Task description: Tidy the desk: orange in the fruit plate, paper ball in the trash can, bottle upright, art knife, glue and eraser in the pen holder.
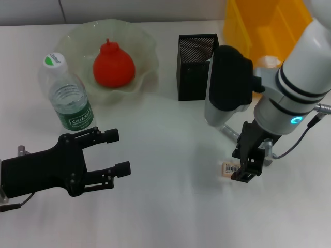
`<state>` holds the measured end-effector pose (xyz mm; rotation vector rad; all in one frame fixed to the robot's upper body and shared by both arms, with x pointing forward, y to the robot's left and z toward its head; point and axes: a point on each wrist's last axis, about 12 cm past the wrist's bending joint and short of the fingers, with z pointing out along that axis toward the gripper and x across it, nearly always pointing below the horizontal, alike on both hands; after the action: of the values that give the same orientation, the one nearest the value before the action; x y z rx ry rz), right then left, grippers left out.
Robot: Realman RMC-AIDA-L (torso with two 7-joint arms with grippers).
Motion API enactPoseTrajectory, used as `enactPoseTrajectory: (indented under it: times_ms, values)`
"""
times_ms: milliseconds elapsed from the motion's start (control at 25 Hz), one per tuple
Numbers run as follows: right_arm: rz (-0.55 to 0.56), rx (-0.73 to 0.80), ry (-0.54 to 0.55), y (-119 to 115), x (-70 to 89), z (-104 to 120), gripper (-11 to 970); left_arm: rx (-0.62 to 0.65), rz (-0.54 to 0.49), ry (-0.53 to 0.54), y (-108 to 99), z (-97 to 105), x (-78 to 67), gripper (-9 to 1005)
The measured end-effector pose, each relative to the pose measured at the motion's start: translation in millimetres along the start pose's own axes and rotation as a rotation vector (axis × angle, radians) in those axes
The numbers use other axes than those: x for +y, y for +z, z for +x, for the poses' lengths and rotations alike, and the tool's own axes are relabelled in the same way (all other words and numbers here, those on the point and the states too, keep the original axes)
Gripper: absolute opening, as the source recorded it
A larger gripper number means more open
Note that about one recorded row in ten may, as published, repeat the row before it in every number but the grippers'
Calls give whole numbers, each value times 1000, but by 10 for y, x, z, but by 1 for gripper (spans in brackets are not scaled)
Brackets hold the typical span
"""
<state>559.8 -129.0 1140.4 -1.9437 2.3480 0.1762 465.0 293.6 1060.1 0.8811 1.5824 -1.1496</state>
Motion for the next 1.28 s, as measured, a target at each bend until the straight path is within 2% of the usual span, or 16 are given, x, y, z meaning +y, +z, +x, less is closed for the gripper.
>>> enactPoseTrajectory:
  times_ms: [120, 320, 480, 640, 800, 840, 880, 920, 960, 1040, 1080, 1120, 1160, 1240, 1280]
  values:
    - [0, 3, -11, 73, 15, -20, 496, -1, 1, 1, 7, -3, 2, 815]
    - [-6, -2, -14, 137, 23, -32, 501, -1, 1, 0, 7, -2, 0, 815]
    - [0, -7, -14, 143, 18, -39, 315, -1, -2, -2, -2, 8, -7, 814]
    - [12, -25, -12, 92, 17, -57, 232, -3, 0, -5, -9, 13, -17, 814]
    - [33, -62, 3, -30, 3, -57, 257, -5, 0, -7, -18, 19, -24, 814]
    - [64, -124, 45, -207, -55, -29, 263, -7, -2, -7, -31, 19, -29, 814]
    - [64, -124, 45, -207, -55, -29, 269, -7, -2, -7, -31, 19, -29, 814]
    - [124, -223, 111, -466, -159, 26, 275, -13, -1, -7, -45, 16, -35, 814]
    - [124, -223, 111, -466, -159, 26, 281, -13, -1, -7, -45, 16, -35, 815]
    - [236, -376, 224, -812, -354, 157, 294, -17, 1, -3, -62, 13, -43, 815]
    - [236, -376, 224, -812, -354, 157, 300, -17, 1, -3, -62, 13, -43, 815]
    - [306, -460, 285, -929, -489, 216, 306, -18, 2, -1, -66, 11, -45, 815]
    - [306, -460, 285, -929, -489, 216, 312, -18, 2, -1, -66, 11, -45, 815]
    - [370, -547, 338, -939, -649, 219, 325, -20, 3, 0, -61, 13, -48, 815]
    - [370, -547, 338, -939, -649, 219, 331, -20, 3, 0, -61, 13, -48, 814]
